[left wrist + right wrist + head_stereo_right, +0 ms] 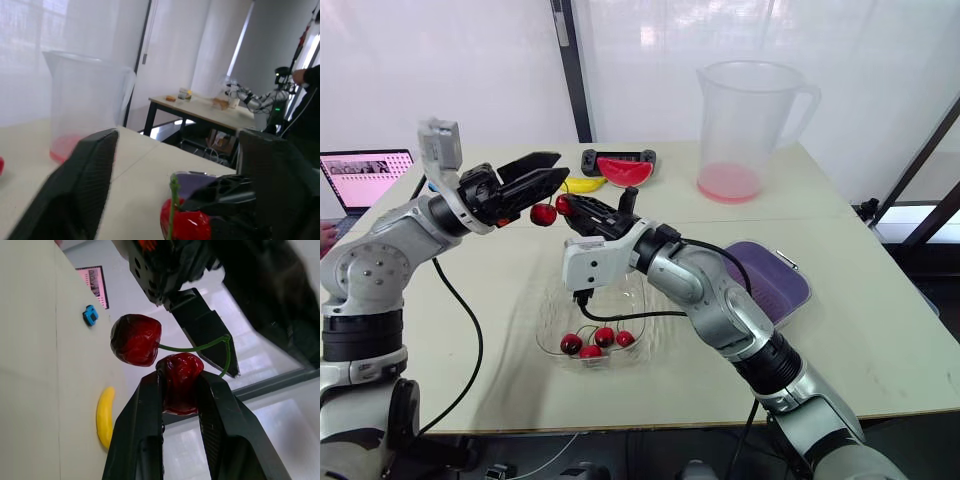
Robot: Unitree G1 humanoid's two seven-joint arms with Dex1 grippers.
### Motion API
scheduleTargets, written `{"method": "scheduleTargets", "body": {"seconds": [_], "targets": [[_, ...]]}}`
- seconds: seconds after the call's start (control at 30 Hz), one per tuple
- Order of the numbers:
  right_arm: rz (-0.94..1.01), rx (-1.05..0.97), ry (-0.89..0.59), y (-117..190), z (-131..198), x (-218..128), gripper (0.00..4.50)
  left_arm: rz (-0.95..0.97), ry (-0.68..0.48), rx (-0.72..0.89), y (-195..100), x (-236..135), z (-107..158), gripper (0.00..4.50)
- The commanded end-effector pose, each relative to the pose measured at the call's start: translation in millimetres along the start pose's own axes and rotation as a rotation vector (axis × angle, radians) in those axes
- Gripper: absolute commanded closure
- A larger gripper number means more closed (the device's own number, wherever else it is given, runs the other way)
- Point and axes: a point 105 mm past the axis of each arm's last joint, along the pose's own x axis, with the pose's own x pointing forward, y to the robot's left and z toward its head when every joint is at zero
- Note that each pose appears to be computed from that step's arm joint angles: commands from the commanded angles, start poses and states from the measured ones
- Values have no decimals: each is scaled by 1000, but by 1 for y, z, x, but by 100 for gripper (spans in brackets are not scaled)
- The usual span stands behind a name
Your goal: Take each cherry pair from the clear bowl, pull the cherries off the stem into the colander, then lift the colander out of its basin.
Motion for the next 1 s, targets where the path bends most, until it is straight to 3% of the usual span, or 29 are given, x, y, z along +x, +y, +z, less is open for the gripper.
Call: {"method": "scheduleTargets", "body": {"seconds": [0.03,0.17,0.4,0.5,0.63,0.67,0.7,0.8,0.9,1.0], "targets": [[-44,-43,-24,-15,6,-3,376,-30,32,51,-5,2,4,235],[-40,-39,-26,-15,6,-3,376,-21,40,47,-1,-1,0,446],[-8,-21,-27,-11,6,-5,376,-29,2,23,-1,0,5,446],[59,50,-27,-4,6,-6,260,-22,14,24,2,-4,4,450],[146,144,-22,-3,3,-17,73,-10,14,33,6,-6,7,450],[159,188,-26,-4,3,-20,73,-9,13,34,7,-7,7,450],[172,281,-22,-5,1,-23,73,-3,6,32,8,-7,9,450],[231,951,10,-14,-12,-46,73,-48,13,3,-1,-10,2,450],[159,1384,-167,-47,-5,-51,73,-77,26,-21,-7,-12,0,450],[291,1593,-156,-49,2,-55,73,-121,30,-54,-16,-12,-4,450]]}}
